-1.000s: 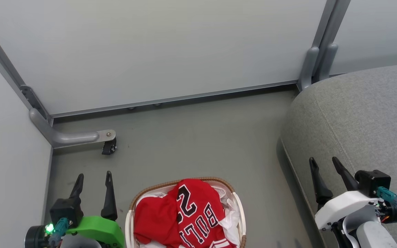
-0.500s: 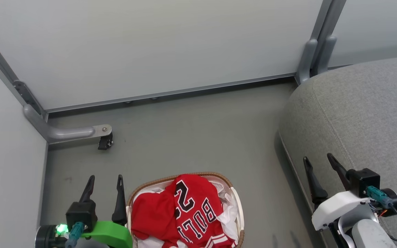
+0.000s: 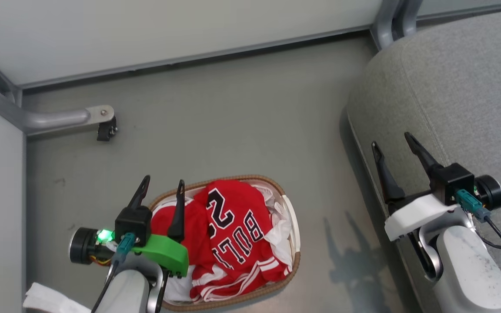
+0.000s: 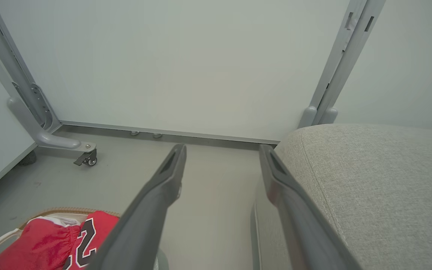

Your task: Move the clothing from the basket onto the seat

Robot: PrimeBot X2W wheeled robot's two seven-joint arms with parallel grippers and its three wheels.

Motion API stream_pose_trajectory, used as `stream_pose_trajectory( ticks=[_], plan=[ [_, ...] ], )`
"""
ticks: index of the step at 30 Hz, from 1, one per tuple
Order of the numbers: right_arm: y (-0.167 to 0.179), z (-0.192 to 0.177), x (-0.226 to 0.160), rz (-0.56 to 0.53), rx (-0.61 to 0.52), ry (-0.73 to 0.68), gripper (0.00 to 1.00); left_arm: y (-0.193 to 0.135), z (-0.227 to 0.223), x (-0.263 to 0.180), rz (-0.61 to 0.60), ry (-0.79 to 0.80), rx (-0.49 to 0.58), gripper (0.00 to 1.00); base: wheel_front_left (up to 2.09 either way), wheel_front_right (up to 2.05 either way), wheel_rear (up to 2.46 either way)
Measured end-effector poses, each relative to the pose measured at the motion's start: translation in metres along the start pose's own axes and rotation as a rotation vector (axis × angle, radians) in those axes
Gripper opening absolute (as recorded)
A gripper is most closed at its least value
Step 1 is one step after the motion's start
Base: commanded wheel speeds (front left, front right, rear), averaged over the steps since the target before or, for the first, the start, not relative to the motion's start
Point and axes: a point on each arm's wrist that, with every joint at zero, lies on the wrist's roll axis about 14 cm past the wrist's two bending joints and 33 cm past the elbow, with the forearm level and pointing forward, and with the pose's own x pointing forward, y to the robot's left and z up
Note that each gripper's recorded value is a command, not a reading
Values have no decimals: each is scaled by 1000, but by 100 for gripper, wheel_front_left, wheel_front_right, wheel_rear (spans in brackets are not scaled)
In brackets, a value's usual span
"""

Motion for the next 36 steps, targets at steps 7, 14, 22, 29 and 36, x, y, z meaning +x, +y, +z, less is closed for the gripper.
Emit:
stream_pose_trajectory(
  ticks=[7,14,22,29,36],
  plan=[
    [-2,-18,28,22,-41,12,100,-16,-34,46,-102,81,37,100,0,0,0],
    [-3,-51,49,38,-41,61,100,-27,-96,74,-168,227,15,100,0,0,0],
    [-1,-93,59,58,-38,130,100,-29,-183,78,-231,451,91,100,0,0,0],
    [8,-129,59,89,-22,198,100,-16,-246,69,-244,629,216,100,0,0,0],
    [15,-151,58,98,1,240,100,1,-281,58,-261,756,332,100,0,0,0]
  ],
)
